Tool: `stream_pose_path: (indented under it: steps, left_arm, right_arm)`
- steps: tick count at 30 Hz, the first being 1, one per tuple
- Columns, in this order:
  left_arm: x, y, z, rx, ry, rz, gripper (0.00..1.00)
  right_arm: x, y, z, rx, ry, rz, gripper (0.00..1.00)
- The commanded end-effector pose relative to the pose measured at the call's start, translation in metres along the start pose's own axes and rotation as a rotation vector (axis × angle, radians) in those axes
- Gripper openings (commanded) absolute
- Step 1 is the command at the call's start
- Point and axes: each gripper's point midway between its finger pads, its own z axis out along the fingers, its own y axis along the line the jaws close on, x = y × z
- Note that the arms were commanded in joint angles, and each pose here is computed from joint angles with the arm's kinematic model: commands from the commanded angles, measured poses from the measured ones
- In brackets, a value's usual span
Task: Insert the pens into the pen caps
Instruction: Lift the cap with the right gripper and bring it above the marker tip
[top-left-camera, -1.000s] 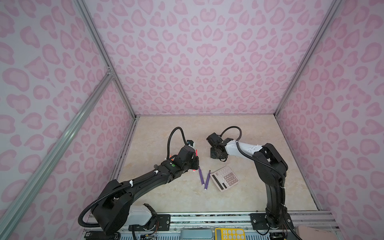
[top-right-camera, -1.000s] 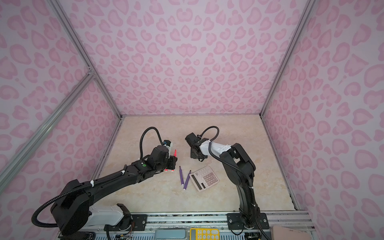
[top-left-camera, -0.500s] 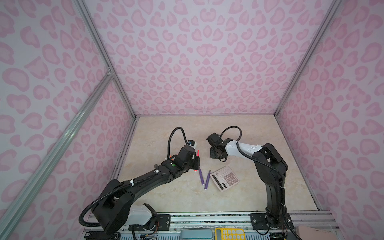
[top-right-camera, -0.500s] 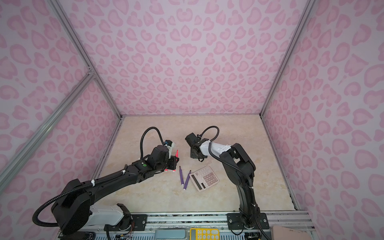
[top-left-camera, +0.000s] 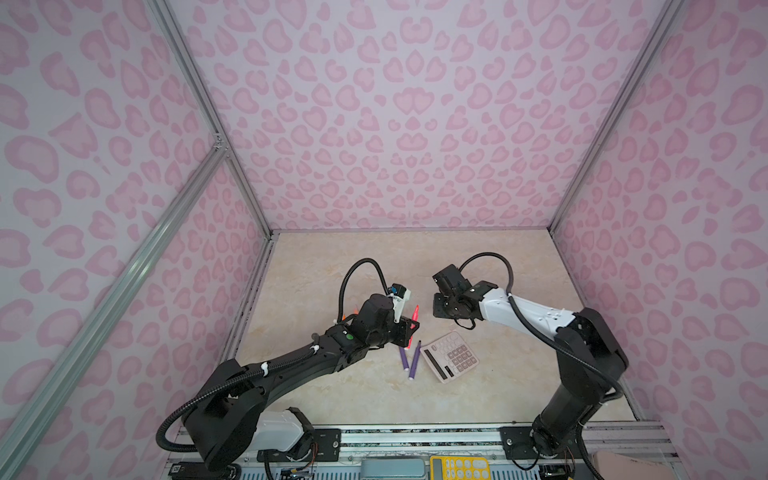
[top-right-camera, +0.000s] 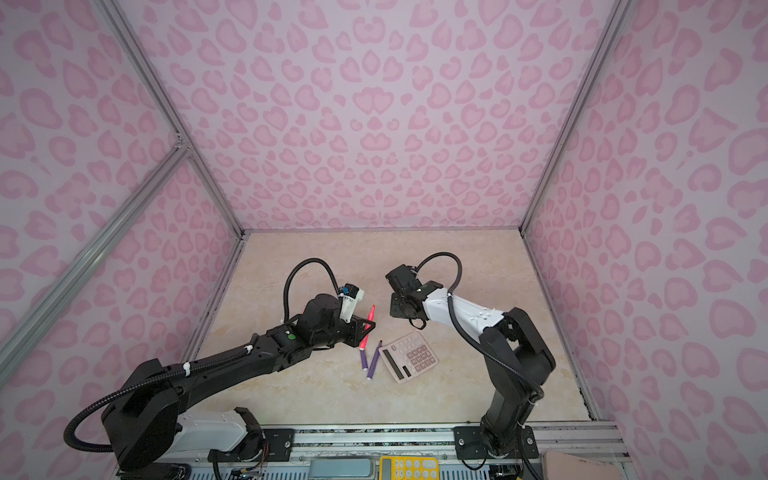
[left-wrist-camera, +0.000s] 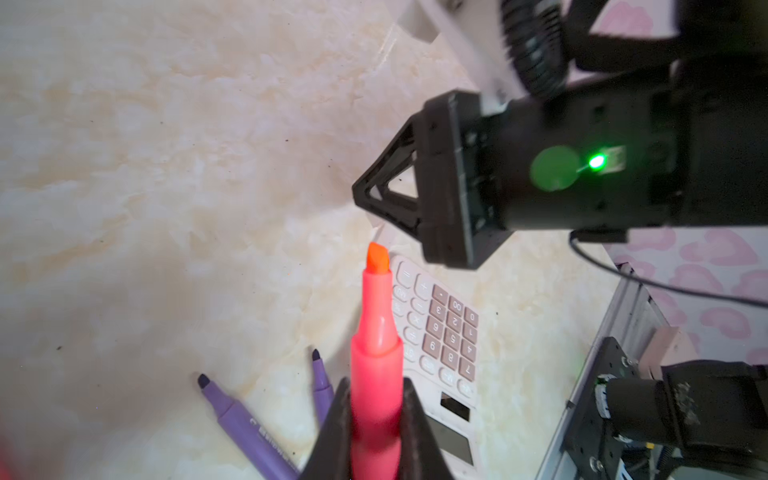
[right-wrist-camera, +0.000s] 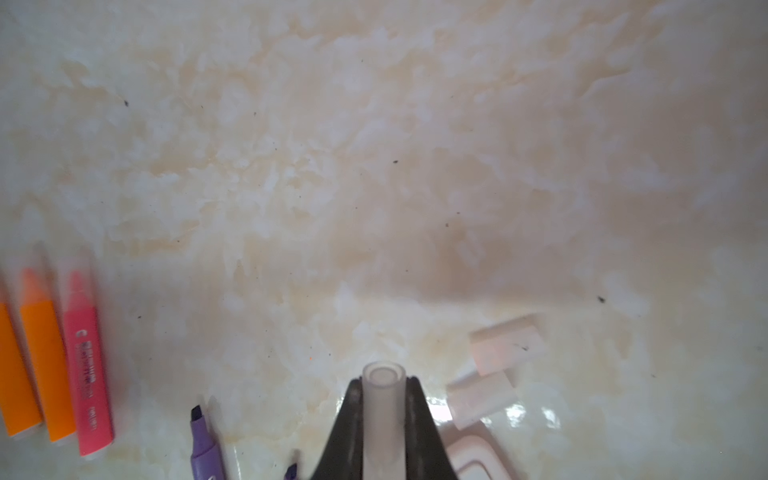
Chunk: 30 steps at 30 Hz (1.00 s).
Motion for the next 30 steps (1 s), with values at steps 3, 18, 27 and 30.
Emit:
stream_pose_path:
  steps: [3,18,27,30]
  left_arm:
    - [-0.052,-0.02,-0.001,0.062,-0.182,-0.176,0.03]
    - [-0.017,-0.082,0.045,0.353,-0.027,0.054,0.03]
    - [-0.007,-0.093,0.055,0.399,0.022,0.033,0.03]
    - [-0.006,-0.096,0.057,0.413,0.034,0.031,0.03]
  right_arm:
    - [-0.013,-0.003,-0.024,-0.192,-0.068,0.101,0.0]
    - [-0.052,-0.027,-0.103,-0.508,-0.436,0.241,0.0]
    - [-0.054,-0.009,-0.125,-0.638,-0.476,0.196,0.0]
    - [-0.052,-0.001,-0.127,-0.664,-0.465,0.177,0.0]
